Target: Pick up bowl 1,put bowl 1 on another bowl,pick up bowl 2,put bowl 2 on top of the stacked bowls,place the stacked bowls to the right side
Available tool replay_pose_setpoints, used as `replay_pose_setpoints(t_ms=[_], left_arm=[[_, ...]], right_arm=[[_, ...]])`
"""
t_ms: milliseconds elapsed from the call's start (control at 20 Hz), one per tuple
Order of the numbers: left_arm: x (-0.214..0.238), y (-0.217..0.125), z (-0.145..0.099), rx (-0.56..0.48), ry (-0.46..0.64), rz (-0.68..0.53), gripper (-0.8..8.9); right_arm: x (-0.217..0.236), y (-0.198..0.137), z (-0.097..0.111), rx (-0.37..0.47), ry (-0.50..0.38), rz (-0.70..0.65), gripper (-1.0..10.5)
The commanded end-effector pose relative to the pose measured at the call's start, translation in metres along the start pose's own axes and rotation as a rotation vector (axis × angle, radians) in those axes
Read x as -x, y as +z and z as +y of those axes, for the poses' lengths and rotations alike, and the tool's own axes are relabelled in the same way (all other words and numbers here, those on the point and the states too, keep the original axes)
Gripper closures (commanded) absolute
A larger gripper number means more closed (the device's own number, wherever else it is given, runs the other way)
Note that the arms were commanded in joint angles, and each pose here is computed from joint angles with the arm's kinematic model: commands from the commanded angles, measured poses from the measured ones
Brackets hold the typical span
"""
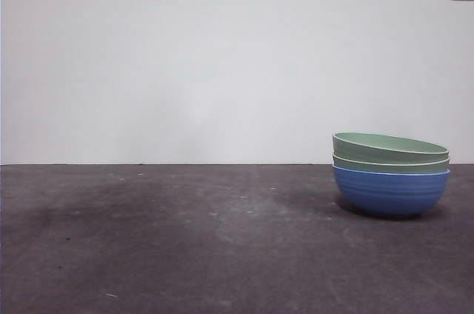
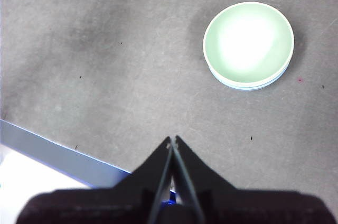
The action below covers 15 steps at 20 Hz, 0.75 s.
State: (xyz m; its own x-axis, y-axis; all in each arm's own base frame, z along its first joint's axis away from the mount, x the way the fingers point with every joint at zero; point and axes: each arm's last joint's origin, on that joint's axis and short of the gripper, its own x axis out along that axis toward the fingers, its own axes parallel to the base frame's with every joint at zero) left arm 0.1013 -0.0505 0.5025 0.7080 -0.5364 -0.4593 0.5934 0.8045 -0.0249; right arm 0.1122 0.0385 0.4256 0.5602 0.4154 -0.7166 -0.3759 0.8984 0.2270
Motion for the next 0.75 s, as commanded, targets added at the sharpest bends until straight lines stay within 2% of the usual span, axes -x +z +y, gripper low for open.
replay_pose_setpoints(t_ms=[50,250,400,600,750], left_arm=[[0.032,-0.004,0.001,-0.070,0.113,-0.199,8.17],[0.056,-0.038,-0.002,-0.147,0.347,-0.456,8.17],[0.039,-0.079,0.003,-0.190,0.522,-0.558,8.17],[-0.002,-0.144,0.014,-0.197,0.605,-0.613,8.17],[-0.036,-0.192,0.024,-0.156,0.613,-0.609,8.17]], right_arm=[[-0.002,-0.003,0.000,-0.014,0.001,0.026,9.4],[-0.002,-0.003,0.000,-0.014,0.001,0.026,9.4],[-0.002,-0.003,0.000,-0.014,0.001,0.026,9.4],[-0.002,-0.003,0.000,-0.014,0.001,0.026,9.4],[-0.002,-0.003,0.000,-0.014,0.001,0.026,9.4]])
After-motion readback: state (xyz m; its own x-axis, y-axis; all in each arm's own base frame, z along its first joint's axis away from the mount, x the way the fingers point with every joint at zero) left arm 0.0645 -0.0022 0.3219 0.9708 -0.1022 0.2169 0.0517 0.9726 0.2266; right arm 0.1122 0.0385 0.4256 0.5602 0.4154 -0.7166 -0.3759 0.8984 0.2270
